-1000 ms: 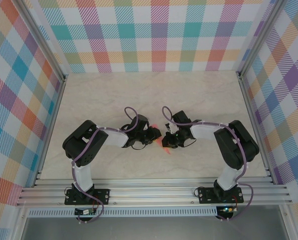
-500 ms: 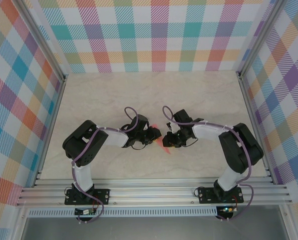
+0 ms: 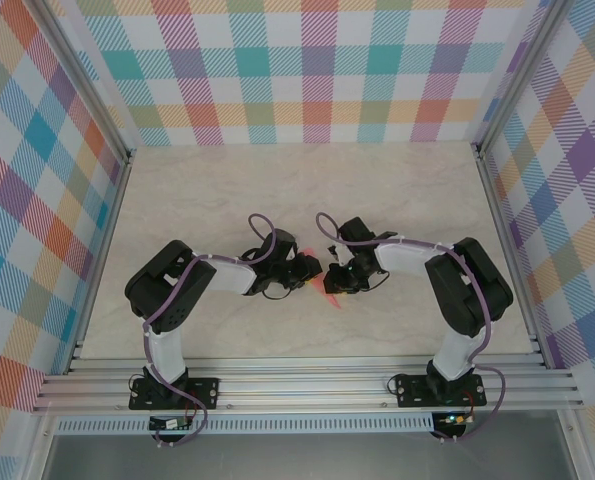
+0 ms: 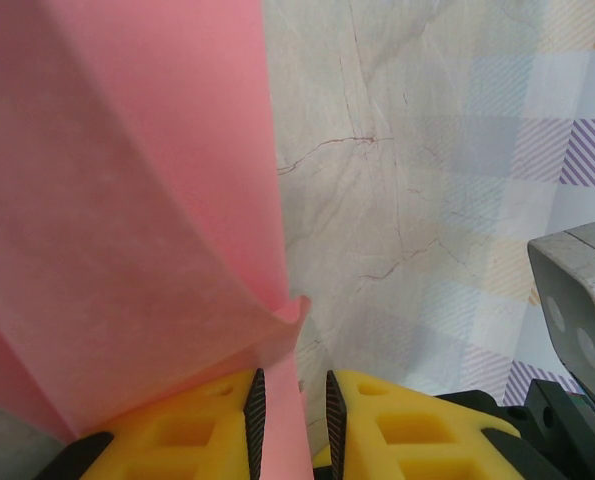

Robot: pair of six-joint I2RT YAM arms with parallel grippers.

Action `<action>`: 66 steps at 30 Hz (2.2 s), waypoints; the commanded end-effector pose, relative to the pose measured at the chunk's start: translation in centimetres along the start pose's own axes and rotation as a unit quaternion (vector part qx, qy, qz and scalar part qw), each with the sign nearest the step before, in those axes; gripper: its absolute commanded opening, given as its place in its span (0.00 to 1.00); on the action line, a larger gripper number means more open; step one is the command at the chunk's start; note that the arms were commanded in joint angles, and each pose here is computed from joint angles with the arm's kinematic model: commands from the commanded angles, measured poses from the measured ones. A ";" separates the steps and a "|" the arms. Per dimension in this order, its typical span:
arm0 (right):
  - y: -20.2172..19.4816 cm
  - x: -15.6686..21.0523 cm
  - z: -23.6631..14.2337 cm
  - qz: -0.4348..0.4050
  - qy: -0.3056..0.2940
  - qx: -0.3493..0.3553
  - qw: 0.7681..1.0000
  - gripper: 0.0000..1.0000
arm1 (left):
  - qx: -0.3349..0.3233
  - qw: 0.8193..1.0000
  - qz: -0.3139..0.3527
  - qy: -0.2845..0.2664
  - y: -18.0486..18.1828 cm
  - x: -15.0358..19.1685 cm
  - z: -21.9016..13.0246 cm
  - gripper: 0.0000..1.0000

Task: Fold a paper plane with a square sheet of paper (pick it up from the middle)
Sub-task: Fold the wing for the fifth time at the center of the table.

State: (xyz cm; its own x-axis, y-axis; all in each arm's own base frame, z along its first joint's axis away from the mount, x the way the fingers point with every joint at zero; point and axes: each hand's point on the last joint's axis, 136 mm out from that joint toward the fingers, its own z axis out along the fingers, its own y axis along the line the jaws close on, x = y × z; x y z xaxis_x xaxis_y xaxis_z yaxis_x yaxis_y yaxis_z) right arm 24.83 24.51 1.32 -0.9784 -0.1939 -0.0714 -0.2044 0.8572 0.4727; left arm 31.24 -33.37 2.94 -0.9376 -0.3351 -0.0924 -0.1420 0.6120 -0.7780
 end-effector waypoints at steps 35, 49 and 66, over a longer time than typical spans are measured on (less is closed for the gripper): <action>1.5 2.3 -0.5 -0.040 0.000 -0.017 0.999 0.08 | -0.052 0.998 -0.011 0.018 3.2 0.6 0.5 0.25; 0.0 3.3 0.4 -0.012 0.014 -0.025 1.000 0.08 | -0.054 0.998 -0.011 0.020 3.4 0.7 0.5 0.25; -2.0 4.8 0.5 0.057 0.027 -0.077 0.995 0.08 | -0.057 0.998 -0.014 0.018 3.7 0.6 0.4 0.25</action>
State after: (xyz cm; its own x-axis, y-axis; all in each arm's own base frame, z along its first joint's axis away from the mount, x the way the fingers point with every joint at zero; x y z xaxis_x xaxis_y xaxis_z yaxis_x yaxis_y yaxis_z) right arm 22.30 24.10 1.27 -0.9863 -0.1530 -0.0612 -0.1560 0.7477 0.6455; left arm 31.22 -33.35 2.89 -0.9407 -0.3280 -0.0869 -0.1412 0.6113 -0.7787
